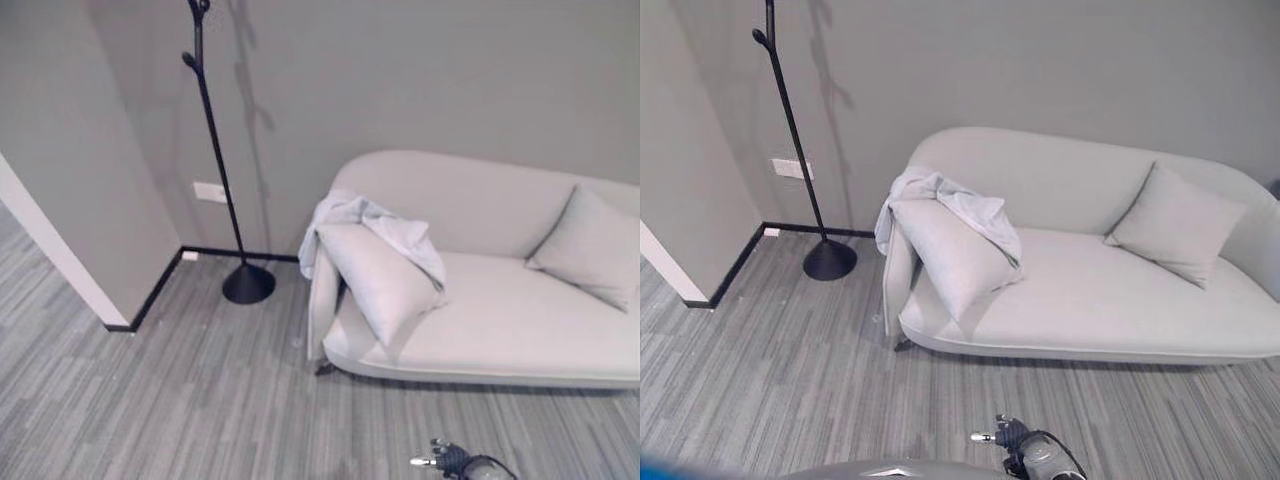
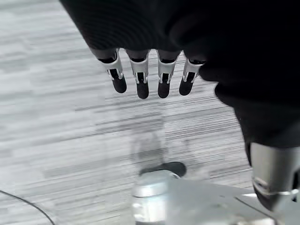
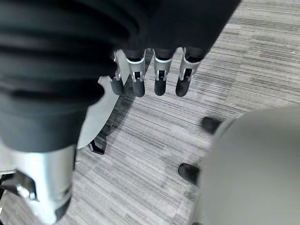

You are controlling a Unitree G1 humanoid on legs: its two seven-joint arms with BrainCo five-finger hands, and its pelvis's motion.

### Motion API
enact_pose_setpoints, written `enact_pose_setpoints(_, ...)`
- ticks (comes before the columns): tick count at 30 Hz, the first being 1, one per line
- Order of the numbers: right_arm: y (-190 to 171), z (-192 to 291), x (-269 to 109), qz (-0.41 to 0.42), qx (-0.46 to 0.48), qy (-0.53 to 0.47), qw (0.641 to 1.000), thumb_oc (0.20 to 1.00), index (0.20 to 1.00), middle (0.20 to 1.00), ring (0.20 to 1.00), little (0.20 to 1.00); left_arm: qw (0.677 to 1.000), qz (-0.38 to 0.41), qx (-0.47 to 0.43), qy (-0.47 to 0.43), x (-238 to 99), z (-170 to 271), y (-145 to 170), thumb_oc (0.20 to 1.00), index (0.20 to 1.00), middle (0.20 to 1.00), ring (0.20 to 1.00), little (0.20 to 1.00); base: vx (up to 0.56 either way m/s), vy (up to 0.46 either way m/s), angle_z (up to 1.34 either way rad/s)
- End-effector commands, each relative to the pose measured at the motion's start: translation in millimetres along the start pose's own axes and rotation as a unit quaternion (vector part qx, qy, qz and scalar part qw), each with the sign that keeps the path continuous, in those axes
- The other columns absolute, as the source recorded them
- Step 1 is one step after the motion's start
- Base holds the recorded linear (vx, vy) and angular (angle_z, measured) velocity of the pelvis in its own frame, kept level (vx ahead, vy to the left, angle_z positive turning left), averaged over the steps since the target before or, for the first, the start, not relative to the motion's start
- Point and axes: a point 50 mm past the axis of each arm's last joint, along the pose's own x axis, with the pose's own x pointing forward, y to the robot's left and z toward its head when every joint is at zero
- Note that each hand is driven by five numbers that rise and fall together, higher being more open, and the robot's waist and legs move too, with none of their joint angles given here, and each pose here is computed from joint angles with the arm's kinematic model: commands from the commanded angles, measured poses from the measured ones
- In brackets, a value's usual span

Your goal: Hang the clothes on the sofa on the clothes rack.

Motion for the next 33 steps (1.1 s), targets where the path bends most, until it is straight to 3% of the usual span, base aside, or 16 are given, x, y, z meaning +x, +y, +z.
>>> enact_pose_setpoints(1,-22.6,29.6,1.3,-0.028,0.0,-0.048,0.998,1.0,1.0,1.0,1.0,1.0,0.999,0.006,0.016,-0.04,1.6,29.8,1.3,1.0,1.0,1.0,1.0,1.0,0.2,-0.008,-0.03)
enact_pose_setpoints(11,-15.9,48.5,1.7,-0.02,-0.023,-0.084,0.996,1.0,1.0,1.0,1.0,1.0,1.0,0.015,0.005,-0.018,1.3,20.1,3.9,1.0,1.0,1.0,1.0,1.0,0.34,-0.114,0.06)
enact_pose_setpoints(20,-31.8,53.5,-3.2,-0.043,-0.018,-0.108,0.993,1.0,1.0,1.0,1.0,1.0,0.993,0.006,0.063,-0.096,1.2,63.4,-6.4,1.0,1.0,1.0,1.0,1.0,0.31,-0.125,0.49)
enact_pose_setpoints(27,-51.6,33.5,-6.2,-0.082,-0.008,-0.076,0.994,1.0,1.0,1.0,1.0,1.0,0.991,0.027,-0.013,-0.129,-0.9,81.1,8.4,1.0,1.0,1.0,1.0,1.0,0.17,-0.065,-0.45)
enact_pose_setpoints(33,-53.2,29.2,-7.9,-0.09,0.01,-0.078,0.993,1.0,1.0,1.0,1.0,1.0,0.99,0.021,-0.001,-0.14,-1.6,88.9,4.3,1.0,1.0,1.0,1.0,1.0,0.11,0.008,-0.04)
